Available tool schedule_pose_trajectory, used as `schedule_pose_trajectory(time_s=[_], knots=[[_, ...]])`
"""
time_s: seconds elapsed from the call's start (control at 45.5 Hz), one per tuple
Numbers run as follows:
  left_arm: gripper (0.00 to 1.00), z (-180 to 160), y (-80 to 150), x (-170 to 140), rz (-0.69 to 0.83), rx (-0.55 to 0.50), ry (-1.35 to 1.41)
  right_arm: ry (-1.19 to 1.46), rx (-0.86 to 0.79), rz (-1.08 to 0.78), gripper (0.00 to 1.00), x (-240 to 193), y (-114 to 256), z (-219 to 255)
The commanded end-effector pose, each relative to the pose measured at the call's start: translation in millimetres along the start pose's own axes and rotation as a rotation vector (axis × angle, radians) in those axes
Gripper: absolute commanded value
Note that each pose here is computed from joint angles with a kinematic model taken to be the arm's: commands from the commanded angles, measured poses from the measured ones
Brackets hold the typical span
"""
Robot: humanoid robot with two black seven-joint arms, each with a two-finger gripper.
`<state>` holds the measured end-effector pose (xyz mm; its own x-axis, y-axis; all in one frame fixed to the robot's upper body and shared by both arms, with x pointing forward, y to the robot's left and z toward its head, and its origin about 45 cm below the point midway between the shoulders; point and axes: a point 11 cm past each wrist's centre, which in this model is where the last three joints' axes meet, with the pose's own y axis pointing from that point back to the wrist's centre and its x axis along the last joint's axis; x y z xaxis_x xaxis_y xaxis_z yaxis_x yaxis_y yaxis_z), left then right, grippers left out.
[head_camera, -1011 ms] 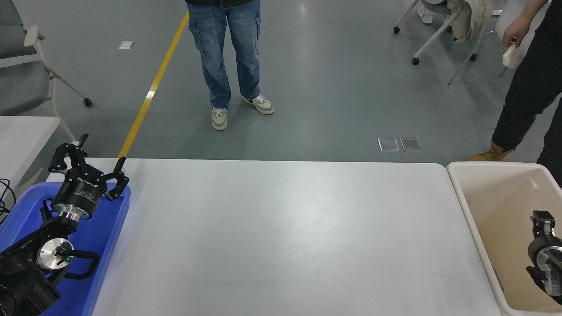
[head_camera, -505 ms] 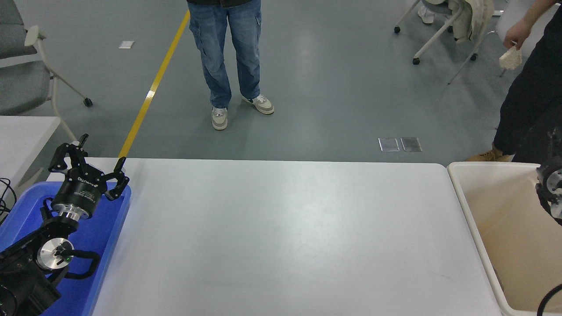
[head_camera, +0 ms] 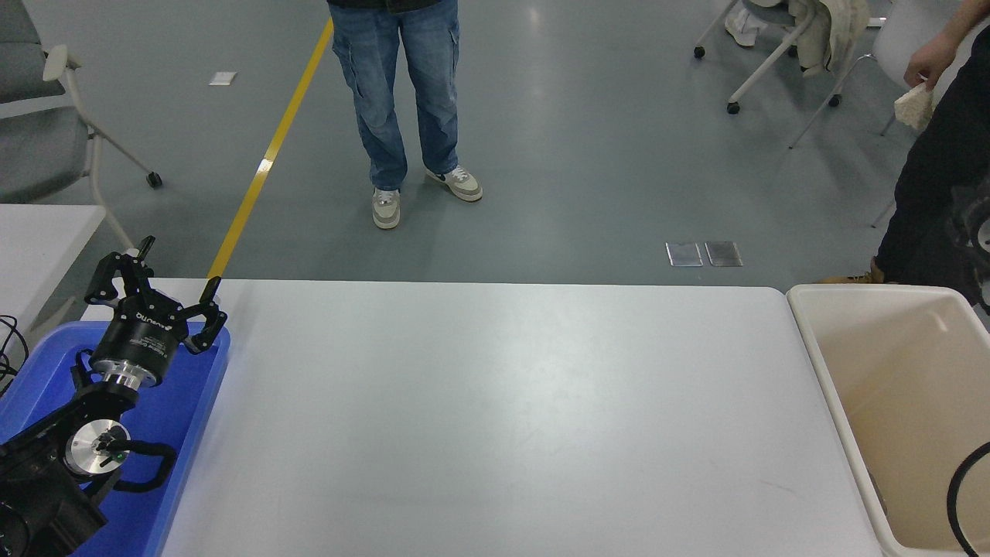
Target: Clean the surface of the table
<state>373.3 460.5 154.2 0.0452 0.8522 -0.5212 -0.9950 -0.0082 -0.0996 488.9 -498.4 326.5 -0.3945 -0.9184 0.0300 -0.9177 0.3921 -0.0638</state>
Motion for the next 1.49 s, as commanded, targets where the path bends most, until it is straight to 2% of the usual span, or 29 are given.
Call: schedule_pose_trajectory(time_s=[0.0, 0.198, 0.418, 0.747, 1.011, 1.473], knots=[[1.0, 0, 0, 0, 0.001, 0.0, -0.001, -0.07, 0.103, -0.07, 0.98, -27, -1, -20], [1.0, 0, 0, 0, 0.0, 0.0, 0.0, -0.071, 0.051, -0.086, 0.98, -37, 12, 23], [1.0, 0, 0, 0, 0.0, 0.0, 0.0, -0.133, 0.095, -0.103, 0.98, -58, 21, 35], [1.0, 0, 0, 0, 0.0, 0.0, 0.0, -0.143, -0.018, -0.136, 0.98, -82, 51, 99], [1.0, 0, 0, 0, 0.001, 0.0, -0.001, -0.139, 0.024, -0.135, 0.98, -78, 64, 114], [1.0, -1, 0, 0, -0.001, 0.0, 0.001, -0.138, -0.001, -0.145, 0.98, -77, 86, 145]])
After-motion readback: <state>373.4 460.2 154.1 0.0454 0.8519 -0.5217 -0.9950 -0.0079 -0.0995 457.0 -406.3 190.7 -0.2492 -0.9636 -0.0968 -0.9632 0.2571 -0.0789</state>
